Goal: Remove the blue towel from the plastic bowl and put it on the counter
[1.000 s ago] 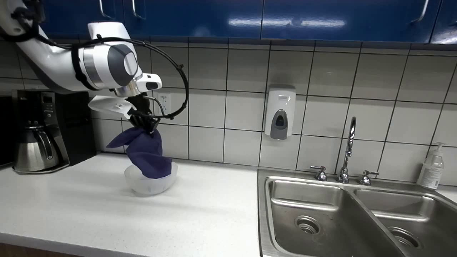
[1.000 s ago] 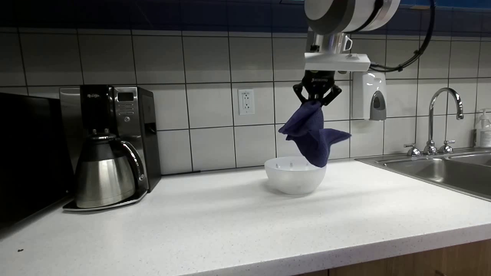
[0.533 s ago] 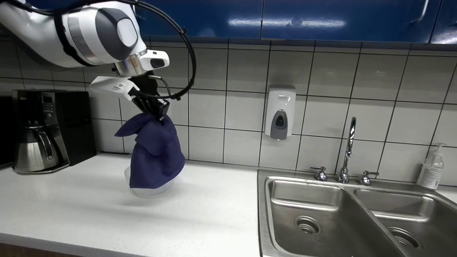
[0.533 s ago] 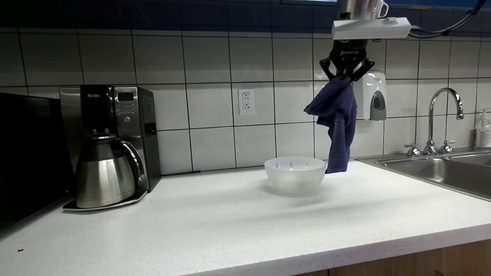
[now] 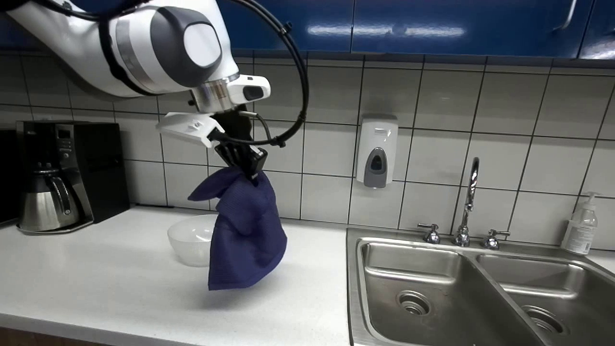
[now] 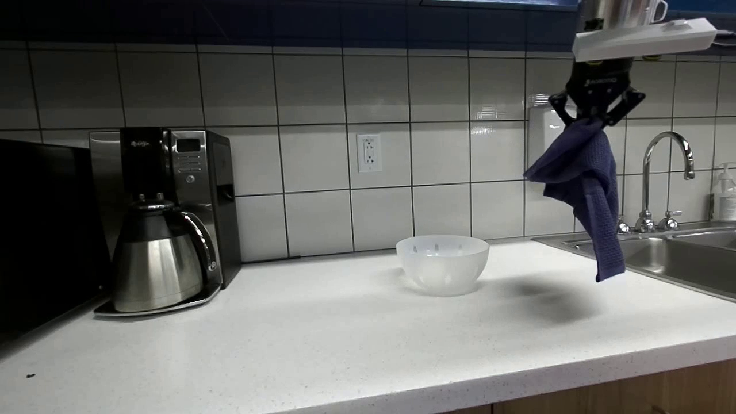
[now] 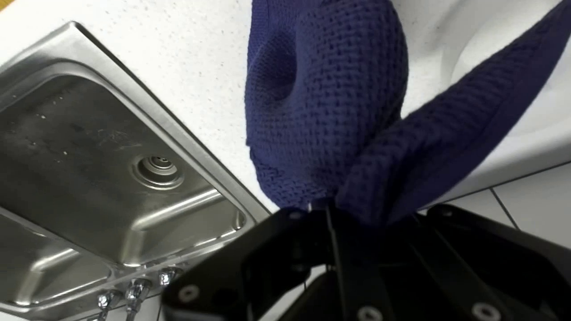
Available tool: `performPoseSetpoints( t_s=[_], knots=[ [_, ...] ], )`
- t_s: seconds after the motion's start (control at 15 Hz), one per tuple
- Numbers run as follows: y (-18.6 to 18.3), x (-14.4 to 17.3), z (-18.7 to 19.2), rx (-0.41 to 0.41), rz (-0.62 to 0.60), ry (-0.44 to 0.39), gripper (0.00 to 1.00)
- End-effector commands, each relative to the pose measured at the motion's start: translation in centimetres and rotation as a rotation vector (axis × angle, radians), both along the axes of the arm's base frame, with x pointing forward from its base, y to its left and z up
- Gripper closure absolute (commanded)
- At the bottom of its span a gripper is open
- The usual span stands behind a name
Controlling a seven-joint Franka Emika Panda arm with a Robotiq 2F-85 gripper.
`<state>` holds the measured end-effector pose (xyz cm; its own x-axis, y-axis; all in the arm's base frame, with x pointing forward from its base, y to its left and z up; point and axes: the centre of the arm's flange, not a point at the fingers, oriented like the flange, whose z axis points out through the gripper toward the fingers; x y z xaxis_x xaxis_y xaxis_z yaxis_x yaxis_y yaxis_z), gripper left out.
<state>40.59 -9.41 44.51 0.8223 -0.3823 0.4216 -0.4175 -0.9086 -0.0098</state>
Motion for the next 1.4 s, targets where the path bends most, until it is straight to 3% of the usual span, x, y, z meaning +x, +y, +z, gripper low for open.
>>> performPoseSetpoints(
  t_s=[0.0, 0.4, 1.0, 1.07, 1.2, 1.33],
  knots=[
    [-4.3, 0.0, -2.7, 0.048, -0.004, 0.04, 0.98],
    [-10.3, 1.9, -9.6, 0.094, -0.022, 0.09, 0.98],
    [-13.9, 4.3, -17.5, 0.131, -0.054, 0.178, 0.98],
    [-13.7, 4.2, -17.6, 0.143, -0.049, 0.19, 0.68],
    [-12.7, 3.8, -17.1, 0.163, -0.026, 0.221, 0.62],
    [-10.6, 3.0, -16.0, 0.176, 0.019, 0.247, 0.47]
  ],
)
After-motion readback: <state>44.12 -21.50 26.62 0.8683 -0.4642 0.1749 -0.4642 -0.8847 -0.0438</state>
